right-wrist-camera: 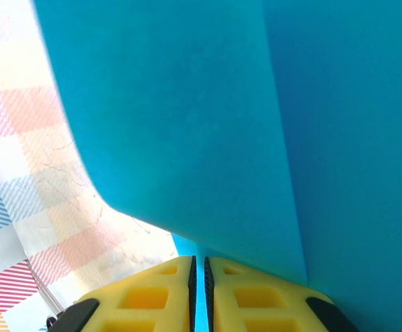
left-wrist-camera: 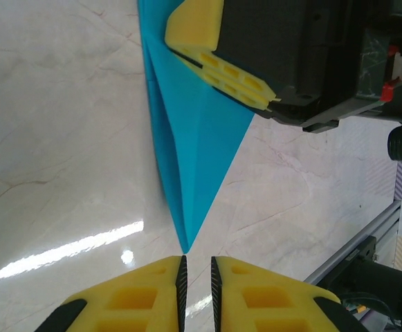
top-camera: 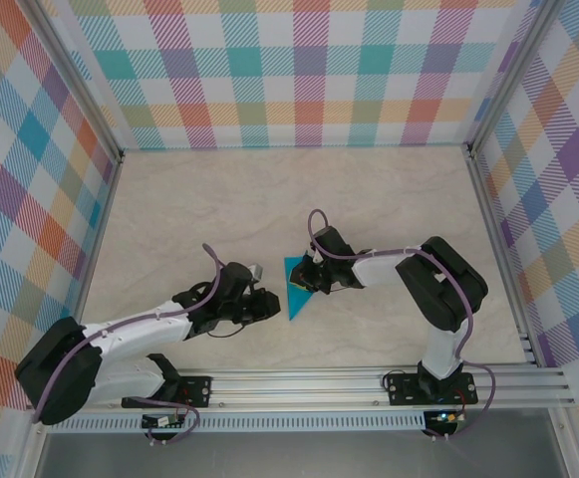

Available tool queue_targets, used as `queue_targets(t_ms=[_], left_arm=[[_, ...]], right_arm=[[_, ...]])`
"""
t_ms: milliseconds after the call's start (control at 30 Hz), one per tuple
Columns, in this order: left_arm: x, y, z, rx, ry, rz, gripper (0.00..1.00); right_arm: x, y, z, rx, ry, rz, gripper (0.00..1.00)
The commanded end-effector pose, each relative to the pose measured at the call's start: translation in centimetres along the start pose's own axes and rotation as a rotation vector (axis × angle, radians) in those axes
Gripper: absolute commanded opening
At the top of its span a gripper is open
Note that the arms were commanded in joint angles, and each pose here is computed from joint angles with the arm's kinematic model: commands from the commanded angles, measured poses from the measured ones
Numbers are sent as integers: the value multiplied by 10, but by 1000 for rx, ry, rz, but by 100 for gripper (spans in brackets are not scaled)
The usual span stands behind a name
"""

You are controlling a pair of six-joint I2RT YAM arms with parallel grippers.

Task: Fold a paper plane with a square sheet of paper (pick it up from the middle)
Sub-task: Fourth fold the wing at the center of the table.

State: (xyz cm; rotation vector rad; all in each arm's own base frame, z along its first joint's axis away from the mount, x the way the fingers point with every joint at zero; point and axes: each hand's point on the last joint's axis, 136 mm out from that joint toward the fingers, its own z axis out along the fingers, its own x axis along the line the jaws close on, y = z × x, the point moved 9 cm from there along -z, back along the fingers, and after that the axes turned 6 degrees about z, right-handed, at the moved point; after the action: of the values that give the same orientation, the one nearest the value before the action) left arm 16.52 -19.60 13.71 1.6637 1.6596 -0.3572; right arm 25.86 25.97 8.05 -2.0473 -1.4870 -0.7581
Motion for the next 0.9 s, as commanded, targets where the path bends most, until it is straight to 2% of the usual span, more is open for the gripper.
queue_targets(t_ms=[0, 333, 700, 867], left_arm=[[-22, 19, 5, -31, -79, 30, 19], [-27, 26, 41, 36, -88, 31, 14], [-21, 8, 63, 114, -80, 35, 13], [-16, 1, 70, 131, -31, 35, 12]], right_arm=[[-34, -11, 2, 42, -194, 38, 15], [-23, -7, -1, 72, -176, -5, 15], [-19, -6, -2, 96, -155, -22, 16], [-17, -5, -3, 102, -148, -29, 16]])
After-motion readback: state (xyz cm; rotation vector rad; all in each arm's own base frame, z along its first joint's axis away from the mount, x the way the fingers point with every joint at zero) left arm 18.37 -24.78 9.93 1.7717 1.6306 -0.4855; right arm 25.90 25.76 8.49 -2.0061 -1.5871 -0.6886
